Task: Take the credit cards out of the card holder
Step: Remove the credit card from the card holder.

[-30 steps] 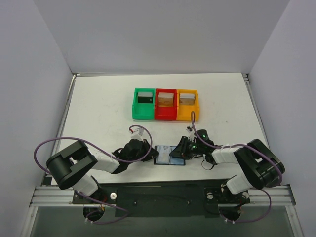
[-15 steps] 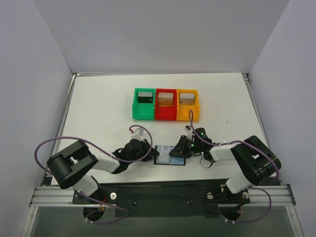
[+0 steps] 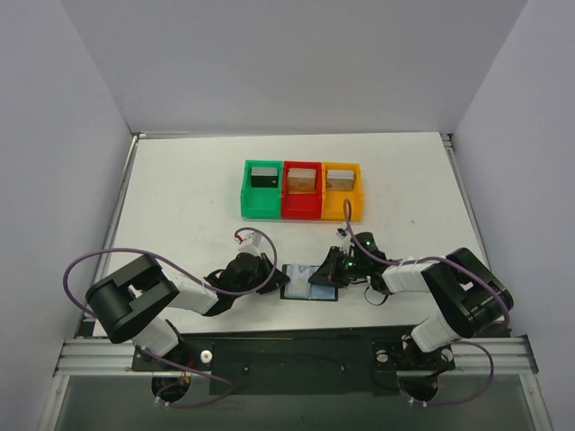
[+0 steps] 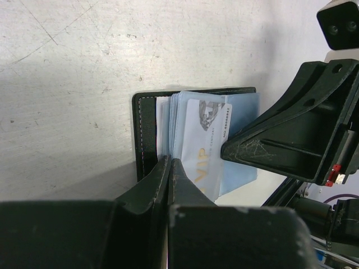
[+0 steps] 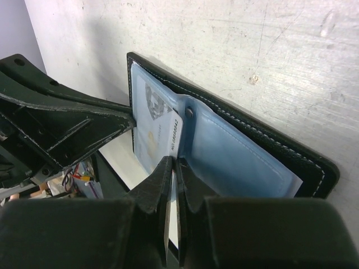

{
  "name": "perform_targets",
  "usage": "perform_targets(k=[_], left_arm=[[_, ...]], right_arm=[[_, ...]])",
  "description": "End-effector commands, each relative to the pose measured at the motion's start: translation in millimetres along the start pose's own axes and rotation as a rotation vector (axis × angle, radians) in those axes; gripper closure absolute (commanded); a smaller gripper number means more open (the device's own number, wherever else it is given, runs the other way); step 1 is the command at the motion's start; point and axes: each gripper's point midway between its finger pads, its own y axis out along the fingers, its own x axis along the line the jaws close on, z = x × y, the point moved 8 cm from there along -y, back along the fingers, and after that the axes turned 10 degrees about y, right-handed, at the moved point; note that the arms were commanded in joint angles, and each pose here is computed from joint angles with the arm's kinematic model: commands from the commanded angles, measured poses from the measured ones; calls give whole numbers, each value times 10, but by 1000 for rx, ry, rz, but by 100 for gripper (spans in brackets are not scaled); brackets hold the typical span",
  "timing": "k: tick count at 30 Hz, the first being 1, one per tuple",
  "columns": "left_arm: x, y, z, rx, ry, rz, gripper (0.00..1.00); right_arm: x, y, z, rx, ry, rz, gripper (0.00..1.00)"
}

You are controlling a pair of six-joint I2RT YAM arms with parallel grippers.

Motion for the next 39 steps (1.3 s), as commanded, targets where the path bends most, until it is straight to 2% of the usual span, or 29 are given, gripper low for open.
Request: perform_targets(k=[1, 14, 18, 25, 32, 39], left_arm=[[241, -12, 132, 56, 14, -113, 100], [268, -15, 140, 56, 5, -129, 100], [265, -4, 142, 58, 5, -127, 100], [259, 22, 159, 69, 6, -118, 100], [269, 17, 169, 71, 5, -119, 100], [280, 6, 175, 68, -1, -121, 100]], right_arm=[[-36, -65, -6, -16, -24, 31, 100], [-56, -134, -5, -25, -41, 47, 100], [4, -124, -7, -16, -32, -10, 83], [61, -71, -24, 3, -9, -65, 75], [31, -23, -15, 14, 19, -76, 79], [1, -36, -11, 5, 30, -78, 100]])
